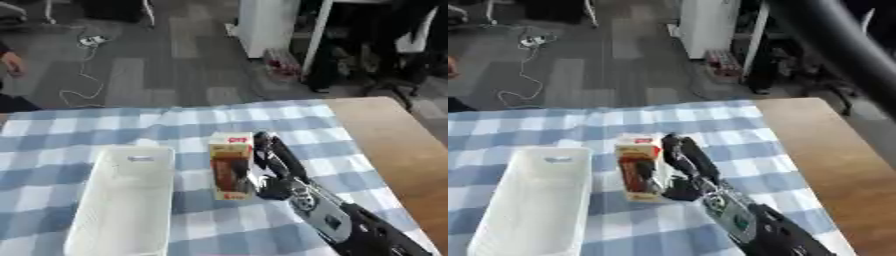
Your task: Pick up objects on the table and place them in the box.
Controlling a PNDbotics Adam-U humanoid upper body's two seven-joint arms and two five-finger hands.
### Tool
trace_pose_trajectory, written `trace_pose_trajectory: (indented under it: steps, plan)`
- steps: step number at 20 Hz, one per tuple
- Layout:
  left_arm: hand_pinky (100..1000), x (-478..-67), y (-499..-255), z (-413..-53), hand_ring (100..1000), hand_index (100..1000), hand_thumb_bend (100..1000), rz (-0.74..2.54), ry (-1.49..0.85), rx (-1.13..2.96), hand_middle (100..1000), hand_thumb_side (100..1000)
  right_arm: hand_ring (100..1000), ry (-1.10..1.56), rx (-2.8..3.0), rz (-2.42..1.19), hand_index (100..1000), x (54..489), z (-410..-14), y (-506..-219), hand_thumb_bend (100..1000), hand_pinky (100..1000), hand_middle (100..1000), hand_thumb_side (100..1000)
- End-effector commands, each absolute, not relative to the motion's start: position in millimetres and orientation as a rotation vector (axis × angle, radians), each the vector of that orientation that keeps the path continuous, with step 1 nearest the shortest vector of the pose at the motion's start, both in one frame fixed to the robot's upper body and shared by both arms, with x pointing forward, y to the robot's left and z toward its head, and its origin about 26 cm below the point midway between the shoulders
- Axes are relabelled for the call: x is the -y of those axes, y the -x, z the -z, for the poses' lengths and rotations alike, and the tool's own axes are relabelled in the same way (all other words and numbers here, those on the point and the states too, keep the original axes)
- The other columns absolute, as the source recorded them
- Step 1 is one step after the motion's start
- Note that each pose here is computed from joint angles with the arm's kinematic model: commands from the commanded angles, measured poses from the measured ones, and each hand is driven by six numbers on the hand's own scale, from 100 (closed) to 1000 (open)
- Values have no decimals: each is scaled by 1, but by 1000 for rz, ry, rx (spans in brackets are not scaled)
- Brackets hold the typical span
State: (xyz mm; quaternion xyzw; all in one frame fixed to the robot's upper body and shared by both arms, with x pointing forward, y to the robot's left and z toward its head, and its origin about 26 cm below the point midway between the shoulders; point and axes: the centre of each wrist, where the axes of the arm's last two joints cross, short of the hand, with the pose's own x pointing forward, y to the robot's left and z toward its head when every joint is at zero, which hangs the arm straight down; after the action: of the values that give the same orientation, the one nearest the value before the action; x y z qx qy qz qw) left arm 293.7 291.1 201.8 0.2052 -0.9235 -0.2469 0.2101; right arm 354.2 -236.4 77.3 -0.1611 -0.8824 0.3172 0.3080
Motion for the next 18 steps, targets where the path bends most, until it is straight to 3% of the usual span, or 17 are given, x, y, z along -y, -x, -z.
trace_pose_trajectory:
  steps: [1, 10, 18]
  plan:
    - [395, -293, -292, -210, 454, 763, 135, 707, -583, 2592, 636, 914, 100, 431, 2400, -797, 311, 241, -104, -356, 100, 100, 100, 820]
    - [401, -292, -293, -213, 458, 762, 138, 688, -575, 2628, 637, 913, 100, 378, 2515, -701, 305, 235, -150, -349, 100, 100, 100, 814]
    - [409, -287, -296, -225, 462, 761, 143, 663, -539, 2692, 639, 912, 100, 163, 2530, -620, 311, 221, -172, -341, 100, 100, 100, 805]
